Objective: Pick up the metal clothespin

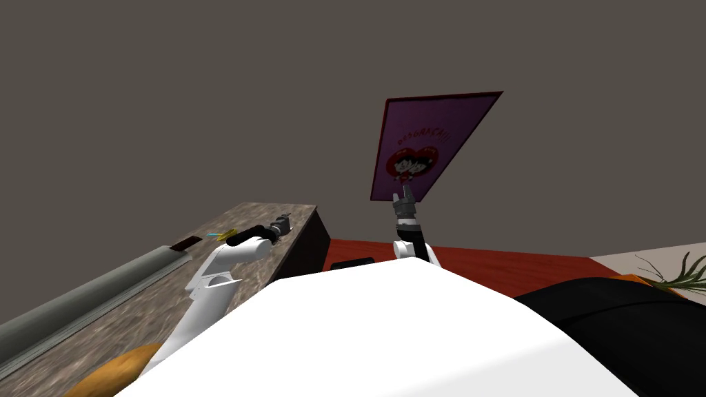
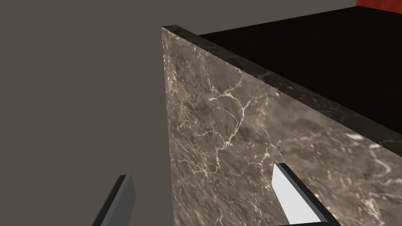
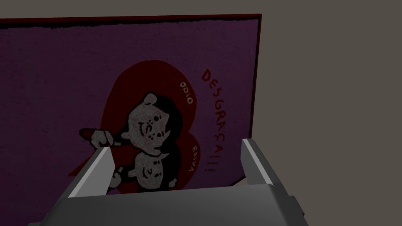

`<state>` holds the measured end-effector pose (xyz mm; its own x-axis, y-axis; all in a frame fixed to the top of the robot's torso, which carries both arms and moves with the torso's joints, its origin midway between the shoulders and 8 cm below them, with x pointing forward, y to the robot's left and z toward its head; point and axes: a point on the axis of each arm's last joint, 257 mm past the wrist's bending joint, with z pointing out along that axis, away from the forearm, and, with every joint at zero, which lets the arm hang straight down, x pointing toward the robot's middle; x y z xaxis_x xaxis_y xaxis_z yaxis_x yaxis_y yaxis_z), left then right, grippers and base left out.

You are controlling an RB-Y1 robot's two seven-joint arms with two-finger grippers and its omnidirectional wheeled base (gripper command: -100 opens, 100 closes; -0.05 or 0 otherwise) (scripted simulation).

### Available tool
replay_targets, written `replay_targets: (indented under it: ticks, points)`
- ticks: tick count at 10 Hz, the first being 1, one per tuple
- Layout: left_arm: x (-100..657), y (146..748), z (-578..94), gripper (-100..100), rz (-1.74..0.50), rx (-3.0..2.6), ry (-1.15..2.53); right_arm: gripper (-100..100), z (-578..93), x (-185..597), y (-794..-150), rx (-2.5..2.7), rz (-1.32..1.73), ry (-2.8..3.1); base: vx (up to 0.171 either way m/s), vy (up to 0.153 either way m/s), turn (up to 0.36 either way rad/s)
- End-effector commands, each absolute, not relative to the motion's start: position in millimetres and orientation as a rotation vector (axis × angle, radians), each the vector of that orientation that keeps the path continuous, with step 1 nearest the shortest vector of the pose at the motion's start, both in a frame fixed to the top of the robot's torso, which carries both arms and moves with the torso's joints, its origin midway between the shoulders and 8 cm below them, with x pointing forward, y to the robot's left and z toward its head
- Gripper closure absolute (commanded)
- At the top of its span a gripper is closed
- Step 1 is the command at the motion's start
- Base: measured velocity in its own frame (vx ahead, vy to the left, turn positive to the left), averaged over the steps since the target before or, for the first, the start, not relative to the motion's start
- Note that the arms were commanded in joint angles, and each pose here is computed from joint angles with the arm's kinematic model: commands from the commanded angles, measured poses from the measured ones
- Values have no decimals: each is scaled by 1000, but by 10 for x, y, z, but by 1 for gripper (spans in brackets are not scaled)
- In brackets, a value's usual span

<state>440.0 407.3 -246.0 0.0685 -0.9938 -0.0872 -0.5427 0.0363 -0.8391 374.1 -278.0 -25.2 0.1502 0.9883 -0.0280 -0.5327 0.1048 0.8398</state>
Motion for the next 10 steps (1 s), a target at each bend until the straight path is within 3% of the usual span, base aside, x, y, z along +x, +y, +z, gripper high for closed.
replay_targets:
  ticks: [1, 10]
  points:
    - [4366, 4116, -2557, -100, -729, -1634, 1609, 0, -252, 3741, -2780, 799, 1278, 724, 23, 27, -60]
    - [4083, 4251, -2913, -100, -555, -1782, 1775, 0, -252, 3741, -2780, 799, 1278, 724, 13, 34, -37]
